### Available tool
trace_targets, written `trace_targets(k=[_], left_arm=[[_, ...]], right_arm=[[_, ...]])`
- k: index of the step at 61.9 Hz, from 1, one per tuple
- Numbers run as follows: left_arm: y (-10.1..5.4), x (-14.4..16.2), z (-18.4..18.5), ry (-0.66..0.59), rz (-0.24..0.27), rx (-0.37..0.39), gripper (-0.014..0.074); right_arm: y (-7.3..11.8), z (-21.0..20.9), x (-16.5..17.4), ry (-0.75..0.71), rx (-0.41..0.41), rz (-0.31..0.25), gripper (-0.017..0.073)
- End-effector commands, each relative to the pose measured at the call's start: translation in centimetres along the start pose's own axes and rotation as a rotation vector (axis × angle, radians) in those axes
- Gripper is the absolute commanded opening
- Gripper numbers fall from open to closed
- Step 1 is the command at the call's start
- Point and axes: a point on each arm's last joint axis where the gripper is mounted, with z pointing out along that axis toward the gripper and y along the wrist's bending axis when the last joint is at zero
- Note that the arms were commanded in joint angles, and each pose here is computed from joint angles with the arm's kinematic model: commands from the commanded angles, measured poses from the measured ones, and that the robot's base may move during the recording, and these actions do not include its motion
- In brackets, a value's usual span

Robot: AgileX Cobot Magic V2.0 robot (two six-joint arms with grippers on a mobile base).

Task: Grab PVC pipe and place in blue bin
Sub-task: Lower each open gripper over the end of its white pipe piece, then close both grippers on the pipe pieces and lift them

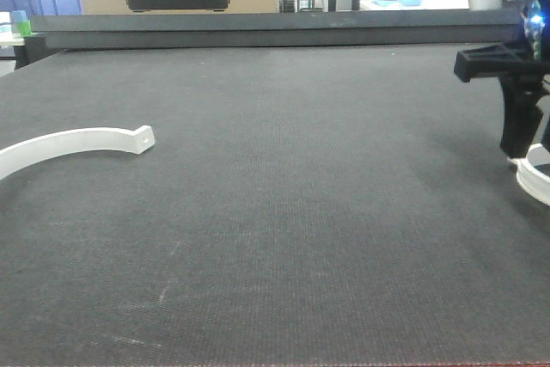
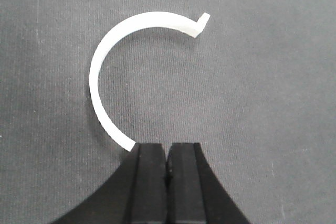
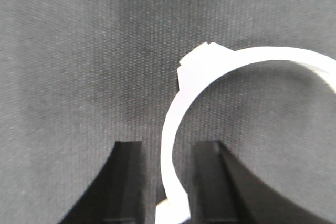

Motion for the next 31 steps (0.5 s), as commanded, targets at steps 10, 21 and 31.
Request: trace_targets(k=[10,21,31], left_arm=[[-0.1,0.1,-0.2,0.020,-0.006,0.013,-0.0111],[-0.2,0.3,-0.2,0.035,-0.006,0.014,-0.0111],[-0.2,0.3,-0.2,0.045,-0.006,0.015,-0.0111]], right_arm=[[-0.1,1.8,-0.5,0.036,0.016,0.022,0.0162],[0.0,2.2,-0.9,0.005,0.011,0.037,0.0162],[0.0,2.6,-0.9,0.012,0.007,0.042,0.0160]])
